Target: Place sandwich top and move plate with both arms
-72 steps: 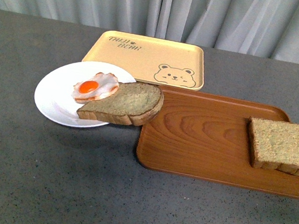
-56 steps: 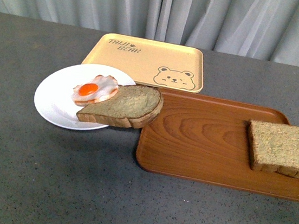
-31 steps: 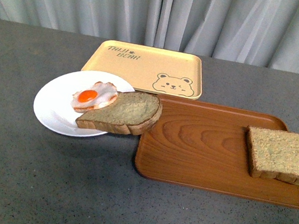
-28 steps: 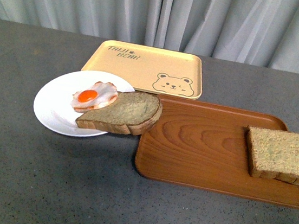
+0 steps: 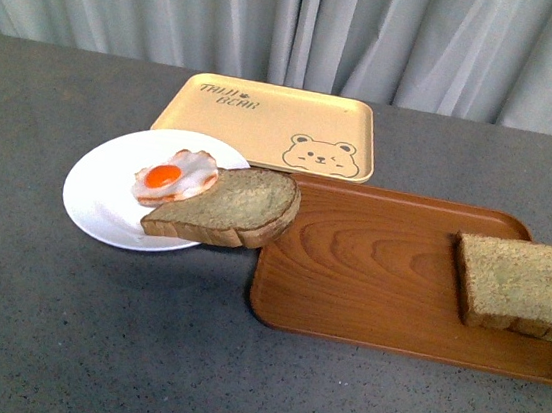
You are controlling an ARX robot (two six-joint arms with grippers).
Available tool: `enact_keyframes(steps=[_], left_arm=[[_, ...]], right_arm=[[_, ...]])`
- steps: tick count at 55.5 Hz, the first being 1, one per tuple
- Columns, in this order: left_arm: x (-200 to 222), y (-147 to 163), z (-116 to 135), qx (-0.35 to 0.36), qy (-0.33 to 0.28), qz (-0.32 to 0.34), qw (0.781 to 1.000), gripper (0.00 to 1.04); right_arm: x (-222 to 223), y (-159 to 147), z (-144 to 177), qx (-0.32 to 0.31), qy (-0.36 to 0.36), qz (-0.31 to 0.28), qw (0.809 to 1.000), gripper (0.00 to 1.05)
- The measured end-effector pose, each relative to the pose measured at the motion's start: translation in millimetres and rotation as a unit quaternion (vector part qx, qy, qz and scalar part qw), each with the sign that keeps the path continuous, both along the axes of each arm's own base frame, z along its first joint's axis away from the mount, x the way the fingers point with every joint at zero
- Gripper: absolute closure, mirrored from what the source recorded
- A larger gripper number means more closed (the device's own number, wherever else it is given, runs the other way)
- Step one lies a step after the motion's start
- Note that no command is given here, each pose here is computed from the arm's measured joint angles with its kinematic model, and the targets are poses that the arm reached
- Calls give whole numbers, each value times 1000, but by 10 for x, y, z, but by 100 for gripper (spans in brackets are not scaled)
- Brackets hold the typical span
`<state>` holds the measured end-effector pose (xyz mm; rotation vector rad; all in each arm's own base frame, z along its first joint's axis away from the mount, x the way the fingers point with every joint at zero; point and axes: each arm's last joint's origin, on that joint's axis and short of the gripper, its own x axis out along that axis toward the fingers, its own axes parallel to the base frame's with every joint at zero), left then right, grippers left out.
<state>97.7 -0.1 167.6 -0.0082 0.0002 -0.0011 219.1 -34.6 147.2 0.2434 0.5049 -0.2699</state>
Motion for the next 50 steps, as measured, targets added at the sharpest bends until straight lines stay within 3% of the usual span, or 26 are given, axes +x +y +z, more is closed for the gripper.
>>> enact_keyframes(steps=[12,18,44,50], left_arm=[[0,0,0,0,0,0,1000,9],[0,0,0,0,0,0,1000,9],[0,0,0,0,0,0,1000,9],[0,0,0,0,0,0,1000,9]], right_arm=[[473,-295,-539,106,74,-55,990,9],[603,-323,-655,130,81,-66,986,9],[1054,-213,-765,176,67,-63,980,9],[1083,-177,-761,182,65,-61,979,23]])
